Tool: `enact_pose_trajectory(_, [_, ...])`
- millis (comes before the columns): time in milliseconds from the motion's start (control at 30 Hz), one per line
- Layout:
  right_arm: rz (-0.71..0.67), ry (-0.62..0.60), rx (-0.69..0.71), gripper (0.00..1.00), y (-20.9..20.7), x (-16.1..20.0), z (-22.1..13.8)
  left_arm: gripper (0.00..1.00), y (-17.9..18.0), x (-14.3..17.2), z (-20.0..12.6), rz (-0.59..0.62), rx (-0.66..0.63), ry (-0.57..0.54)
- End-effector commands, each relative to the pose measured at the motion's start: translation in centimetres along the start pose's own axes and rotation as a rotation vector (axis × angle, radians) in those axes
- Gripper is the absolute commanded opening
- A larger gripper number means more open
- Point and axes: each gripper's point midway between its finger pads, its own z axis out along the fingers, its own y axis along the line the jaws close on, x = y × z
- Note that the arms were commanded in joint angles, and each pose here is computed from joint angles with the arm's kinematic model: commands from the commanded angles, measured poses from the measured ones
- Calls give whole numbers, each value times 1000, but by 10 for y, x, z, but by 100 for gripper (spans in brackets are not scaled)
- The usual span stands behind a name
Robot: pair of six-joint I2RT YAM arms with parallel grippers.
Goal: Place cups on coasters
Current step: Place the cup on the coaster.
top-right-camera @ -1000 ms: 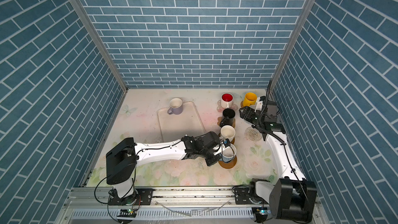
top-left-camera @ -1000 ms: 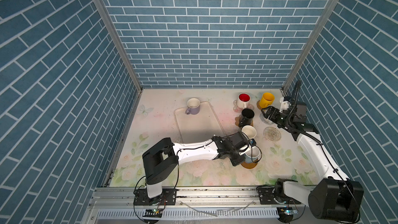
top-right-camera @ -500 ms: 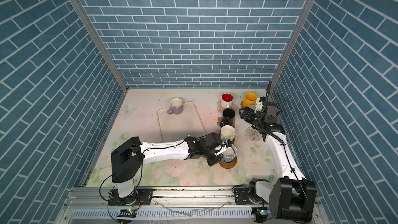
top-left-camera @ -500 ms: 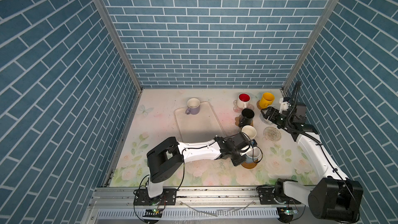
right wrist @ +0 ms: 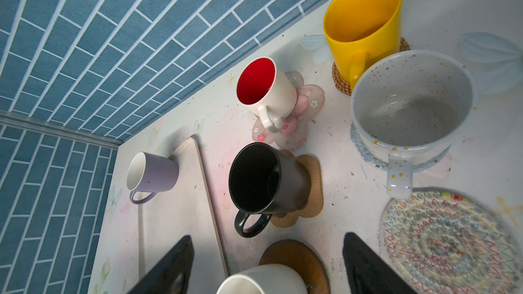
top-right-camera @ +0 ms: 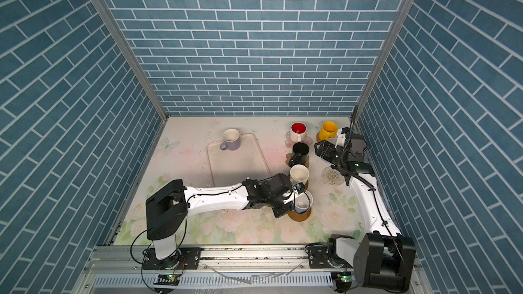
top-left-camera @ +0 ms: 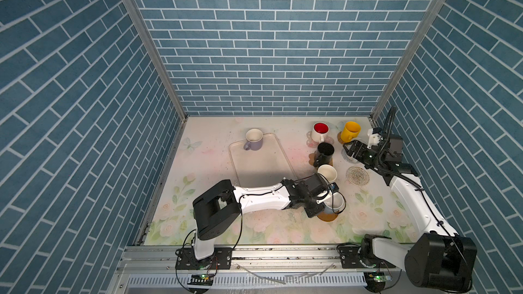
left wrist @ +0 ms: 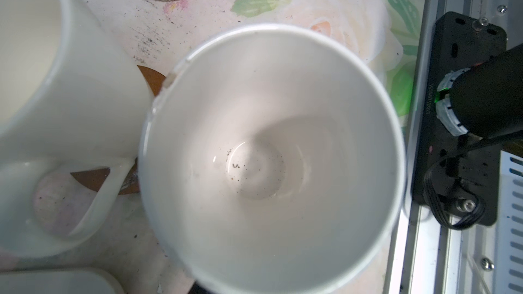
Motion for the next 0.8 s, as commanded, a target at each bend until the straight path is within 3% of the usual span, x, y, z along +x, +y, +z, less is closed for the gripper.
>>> enact_pose_trajectory(0, [19,9,-6,83,-3,6,1,43,-3,-11,-7,15,2,-41])
enact_pose_trajectory(200, [8,8,19,83,-7,6,0,65,-2,-12,-20,38,-17,-48])
enact_pose_trajectory(400, [-22,-4,64,83,-11,4,-8,78,6,-20,-48,57,-87,-88])
enact_pose_trajectory(767, [-28,-4,61,82,-5,1,-18,86,30,-23,-104,47,-243,-153])
